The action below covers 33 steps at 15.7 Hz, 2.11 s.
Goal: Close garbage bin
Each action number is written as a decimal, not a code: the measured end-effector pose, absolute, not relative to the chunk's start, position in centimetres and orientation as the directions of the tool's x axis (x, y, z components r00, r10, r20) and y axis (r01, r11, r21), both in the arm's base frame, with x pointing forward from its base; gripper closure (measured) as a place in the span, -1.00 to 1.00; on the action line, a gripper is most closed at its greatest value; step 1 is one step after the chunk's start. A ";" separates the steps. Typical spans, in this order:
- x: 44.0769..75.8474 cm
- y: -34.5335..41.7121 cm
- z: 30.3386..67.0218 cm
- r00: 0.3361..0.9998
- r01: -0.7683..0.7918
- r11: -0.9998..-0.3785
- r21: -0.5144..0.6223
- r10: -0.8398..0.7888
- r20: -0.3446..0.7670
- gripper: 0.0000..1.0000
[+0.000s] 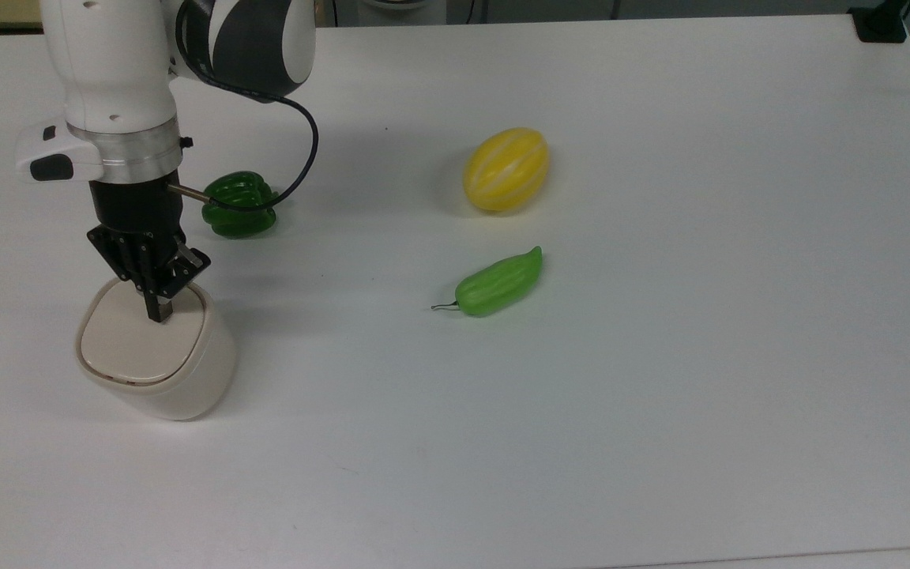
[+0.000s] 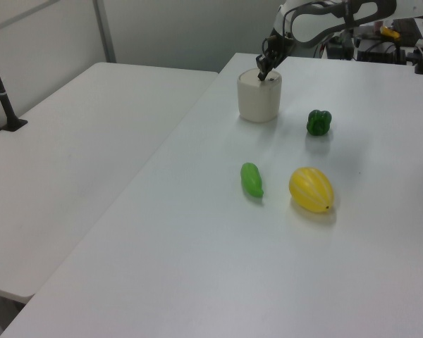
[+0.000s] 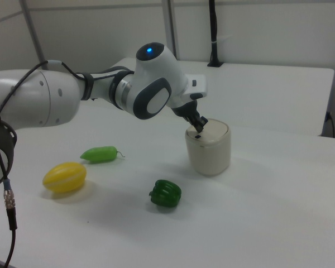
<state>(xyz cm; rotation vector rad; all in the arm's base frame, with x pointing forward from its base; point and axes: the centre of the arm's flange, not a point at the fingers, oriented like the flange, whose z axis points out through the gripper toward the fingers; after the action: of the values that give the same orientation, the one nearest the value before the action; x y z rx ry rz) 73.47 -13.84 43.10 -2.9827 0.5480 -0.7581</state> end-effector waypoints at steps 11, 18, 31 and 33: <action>73.5 -13.8 43.3 0.818 -0.332 -0.938 -0.102 -0.340 0.464 0.98; 70.8 -12.7 50.7 0.844 -0.352 -0.927 -0.134 -0.375 0.383 0.98; 60.0 -0.8 57.8 0.990 -0.140 -0.983 -0.120 -0.138 -0.022 0.13; 58.5 0.8 57.3 0.994 -0.103 -0.989 -0.108 -0.099 -0.043 -0.29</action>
<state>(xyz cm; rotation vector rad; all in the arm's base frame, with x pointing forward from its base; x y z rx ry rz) 58.55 0.81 57.34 -3.0271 0.1535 0.0577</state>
